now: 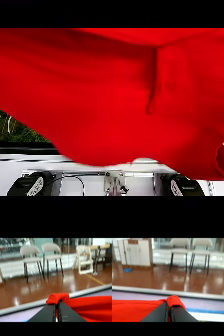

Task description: Fold the shirts.

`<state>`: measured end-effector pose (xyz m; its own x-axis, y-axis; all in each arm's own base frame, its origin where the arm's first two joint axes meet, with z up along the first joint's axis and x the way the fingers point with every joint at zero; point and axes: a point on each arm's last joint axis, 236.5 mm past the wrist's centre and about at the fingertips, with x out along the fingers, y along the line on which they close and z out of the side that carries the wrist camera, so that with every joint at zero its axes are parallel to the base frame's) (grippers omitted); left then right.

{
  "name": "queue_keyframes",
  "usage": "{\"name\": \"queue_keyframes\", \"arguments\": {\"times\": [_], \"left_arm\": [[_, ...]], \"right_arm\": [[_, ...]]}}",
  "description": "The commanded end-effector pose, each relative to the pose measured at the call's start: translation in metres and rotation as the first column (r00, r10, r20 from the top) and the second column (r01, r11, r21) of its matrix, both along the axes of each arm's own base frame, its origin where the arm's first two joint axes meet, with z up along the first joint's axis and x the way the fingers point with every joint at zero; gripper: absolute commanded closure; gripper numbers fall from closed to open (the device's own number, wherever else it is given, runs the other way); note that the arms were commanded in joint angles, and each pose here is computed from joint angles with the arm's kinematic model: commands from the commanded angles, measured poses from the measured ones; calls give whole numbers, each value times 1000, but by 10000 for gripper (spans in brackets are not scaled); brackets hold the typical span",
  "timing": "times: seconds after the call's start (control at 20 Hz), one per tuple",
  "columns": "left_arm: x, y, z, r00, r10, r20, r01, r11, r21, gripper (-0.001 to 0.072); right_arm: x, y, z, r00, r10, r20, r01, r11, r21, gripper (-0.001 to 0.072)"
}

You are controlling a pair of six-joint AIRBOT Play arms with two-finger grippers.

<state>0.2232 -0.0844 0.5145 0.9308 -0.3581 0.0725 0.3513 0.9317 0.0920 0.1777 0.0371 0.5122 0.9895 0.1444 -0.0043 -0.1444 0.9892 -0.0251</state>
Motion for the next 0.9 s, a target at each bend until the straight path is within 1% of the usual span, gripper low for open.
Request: {"name": "queue_keyframes", "arguments": {"times": [0.0,0.1,0.2,0.3,0.4,0.5,0.55,0.6,0.7,0.75,0.85], "left_arm": [[16,9,-64,971,33,-235,-31,999,11,679],[30,13,-104,927,39,-374,-56,998,-33,679],[50,18,-151,872,49,-488,-78,996,-38,679],[78,32,-210,799,92,-594,-126,992,-16,679],[111,39,-275,711,92,-697,-186,981,-61,678],[152,48,-335,637,96,-765,-265,959,-100,678],[177,51,-355,629,93,-772,-298,946,-128,679],[207,54,-365,649,86,-756,-325,930,-173,679],[265,58,-381,687,64,-724,-351,901,-254,679],[288,57,-395,675,42,-736,-369,884,-287,678],[324,50,-423,640,-17,-768,-387,857,-342,678]], "right_arm": [[36,-2,-63,958,2,-286,4,1000,22,643],[68,3,-126,852,34,-523,-22,999,29,643],[102,3,-187,730,50,-682,-6,998,67,643],[142,3,-260,614,64,-786,42,993,114,643],[180,10,-330,554,107,-825,88,979,186,643],[220,23,-381,559,160,-813,124,954,273,643],[240,29,-398,575,169,-800,132,946,295,643],[262,40,-410,598,181,-781,129,940,316,642],[305,64,-418,683,202,-702,120,917,380,643],[323,75,-417,730,201,-653,111,908,403,643],[355,94,-412,825,171,-538,69,915,397,643]]}}
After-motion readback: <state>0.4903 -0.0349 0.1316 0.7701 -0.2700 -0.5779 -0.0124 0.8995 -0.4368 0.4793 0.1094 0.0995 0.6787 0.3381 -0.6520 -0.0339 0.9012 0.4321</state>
